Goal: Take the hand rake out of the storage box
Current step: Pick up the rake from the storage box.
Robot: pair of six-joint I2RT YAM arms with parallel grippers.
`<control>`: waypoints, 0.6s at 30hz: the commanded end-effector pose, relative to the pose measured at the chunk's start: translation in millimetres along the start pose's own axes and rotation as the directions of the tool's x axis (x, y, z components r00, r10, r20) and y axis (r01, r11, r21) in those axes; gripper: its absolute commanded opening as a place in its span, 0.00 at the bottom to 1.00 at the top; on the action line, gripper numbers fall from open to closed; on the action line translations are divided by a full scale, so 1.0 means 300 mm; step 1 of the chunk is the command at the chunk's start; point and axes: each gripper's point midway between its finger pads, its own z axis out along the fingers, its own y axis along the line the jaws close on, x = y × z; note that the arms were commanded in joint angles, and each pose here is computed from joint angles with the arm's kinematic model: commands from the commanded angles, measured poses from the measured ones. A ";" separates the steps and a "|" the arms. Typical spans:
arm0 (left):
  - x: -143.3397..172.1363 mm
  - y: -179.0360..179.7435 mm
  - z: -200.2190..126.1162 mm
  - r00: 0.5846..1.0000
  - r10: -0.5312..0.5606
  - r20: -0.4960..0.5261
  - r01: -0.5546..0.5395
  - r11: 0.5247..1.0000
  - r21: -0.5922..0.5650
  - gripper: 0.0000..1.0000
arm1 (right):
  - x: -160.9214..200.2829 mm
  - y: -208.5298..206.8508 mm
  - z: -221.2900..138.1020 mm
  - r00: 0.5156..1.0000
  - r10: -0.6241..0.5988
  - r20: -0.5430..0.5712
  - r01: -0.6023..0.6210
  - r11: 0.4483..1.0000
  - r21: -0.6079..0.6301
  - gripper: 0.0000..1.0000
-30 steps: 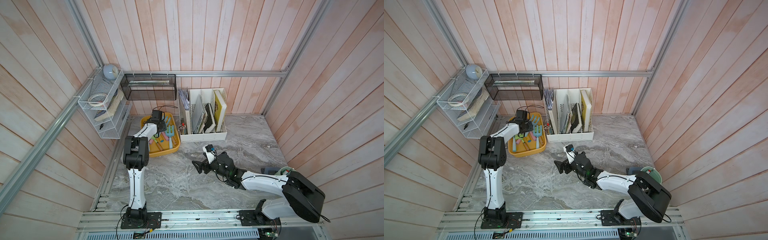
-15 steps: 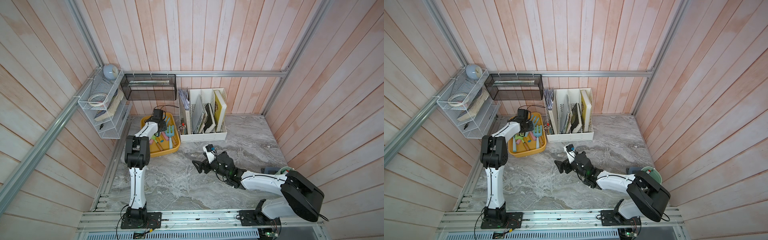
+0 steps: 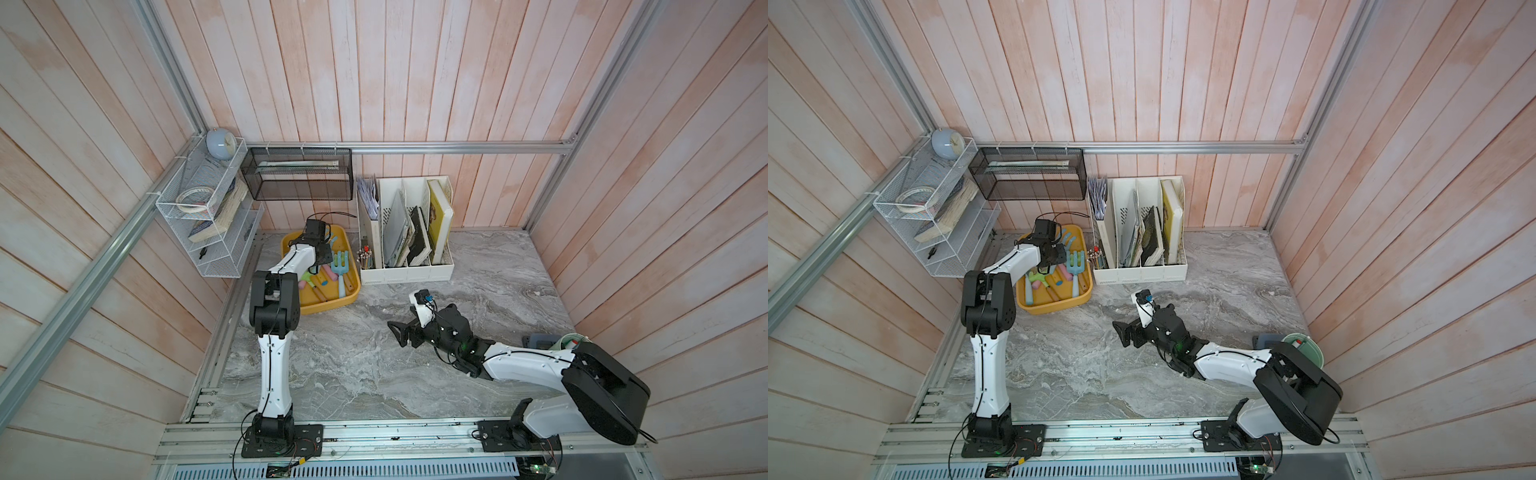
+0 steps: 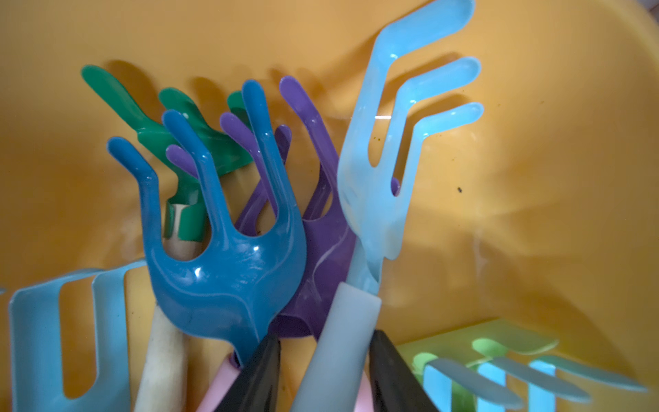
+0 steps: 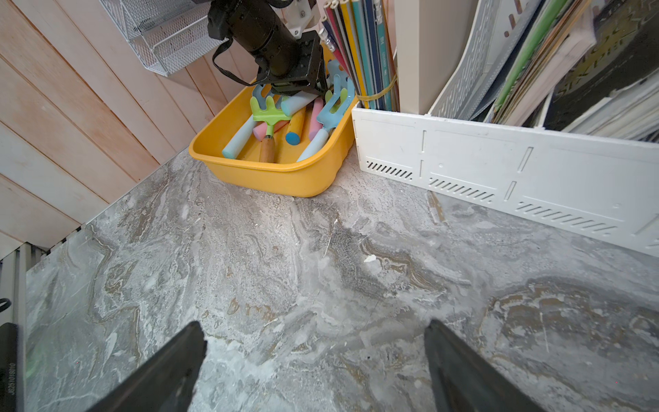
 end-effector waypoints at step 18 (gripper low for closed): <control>0.005 0.053 -0.391 0.982 -0.118 0.145 0.108 0.991 0.076 0.22 | -0.062 -0.011 -0.052 0.997 0.024 0.072 -0.024 1.000 -0.003 0.98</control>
